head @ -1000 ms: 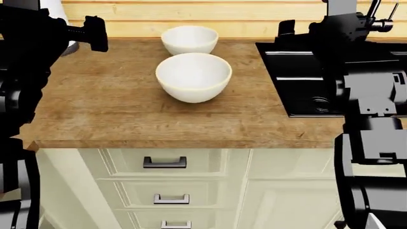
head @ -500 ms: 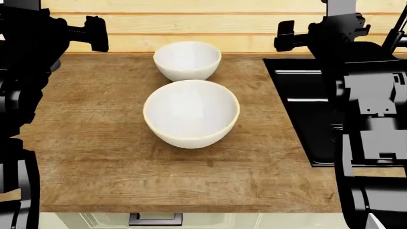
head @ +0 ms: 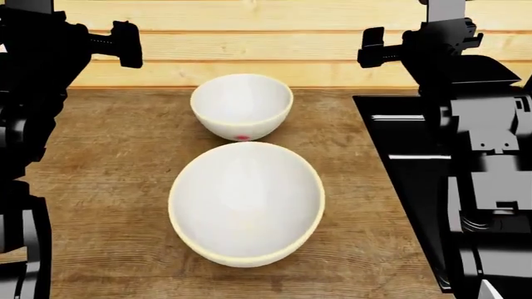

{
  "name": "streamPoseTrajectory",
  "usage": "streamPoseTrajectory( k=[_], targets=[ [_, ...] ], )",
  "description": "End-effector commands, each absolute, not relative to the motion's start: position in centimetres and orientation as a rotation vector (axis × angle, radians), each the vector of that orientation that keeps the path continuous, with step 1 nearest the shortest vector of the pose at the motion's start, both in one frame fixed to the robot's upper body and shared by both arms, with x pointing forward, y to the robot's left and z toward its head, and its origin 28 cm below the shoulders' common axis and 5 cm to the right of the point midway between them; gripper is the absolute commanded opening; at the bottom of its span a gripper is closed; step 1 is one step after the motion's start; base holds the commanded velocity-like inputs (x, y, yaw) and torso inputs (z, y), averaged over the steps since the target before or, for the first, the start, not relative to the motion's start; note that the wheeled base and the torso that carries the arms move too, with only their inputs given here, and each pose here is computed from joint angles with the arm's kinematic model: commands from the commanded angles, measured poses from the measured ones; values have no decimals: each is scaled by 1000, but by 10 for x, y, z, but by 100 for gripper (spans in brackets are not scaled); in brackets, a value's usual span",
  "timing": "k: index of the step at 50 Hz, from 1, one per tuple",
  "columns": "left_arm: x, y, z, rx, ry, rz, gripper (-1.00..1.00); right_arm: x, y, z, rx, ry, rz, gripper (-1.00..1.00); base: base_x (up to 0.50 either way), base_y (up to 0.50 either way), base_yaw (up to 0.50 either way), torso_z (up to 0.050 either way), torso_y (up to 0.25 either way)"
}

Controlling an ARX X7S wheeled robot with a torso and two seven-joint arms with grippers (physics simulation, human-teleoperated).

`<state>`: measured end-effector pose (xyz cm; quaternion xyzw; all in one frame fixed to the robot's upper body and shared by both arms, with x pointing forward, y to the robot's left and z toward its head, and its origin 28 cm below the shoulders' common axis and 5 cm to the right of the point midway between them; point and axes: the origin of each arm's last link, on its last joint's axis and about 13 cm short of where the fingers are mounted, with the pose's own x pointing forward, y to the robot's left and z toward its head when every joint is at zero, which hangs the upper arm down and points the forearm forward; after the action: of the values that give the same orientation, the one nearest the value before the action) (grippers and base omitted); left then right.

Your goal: Stack the bowls in the sink.

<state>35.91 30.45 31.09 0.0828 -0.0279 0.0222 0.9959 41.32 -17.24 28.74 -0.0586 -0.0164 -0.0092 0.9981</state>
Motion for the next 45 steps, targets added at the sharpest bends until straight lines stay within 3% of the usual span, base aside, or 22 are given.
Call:
streamPoseTrajectory(
  k=[1,26,45],
  targets=[
    [359,304,310,168,-55,38,100,413,-172,286,-112,-34,-9,100,0,0,0,0,0],
    [246,295,320,582,4,-730,100,413,-170,283,-104,-31,23,100,0,0,0,0,0],
    [215,279,316,665,18,-915,100,411,-168,285,-102,-36,31,100,0,0,0,0,0]
  ],
)
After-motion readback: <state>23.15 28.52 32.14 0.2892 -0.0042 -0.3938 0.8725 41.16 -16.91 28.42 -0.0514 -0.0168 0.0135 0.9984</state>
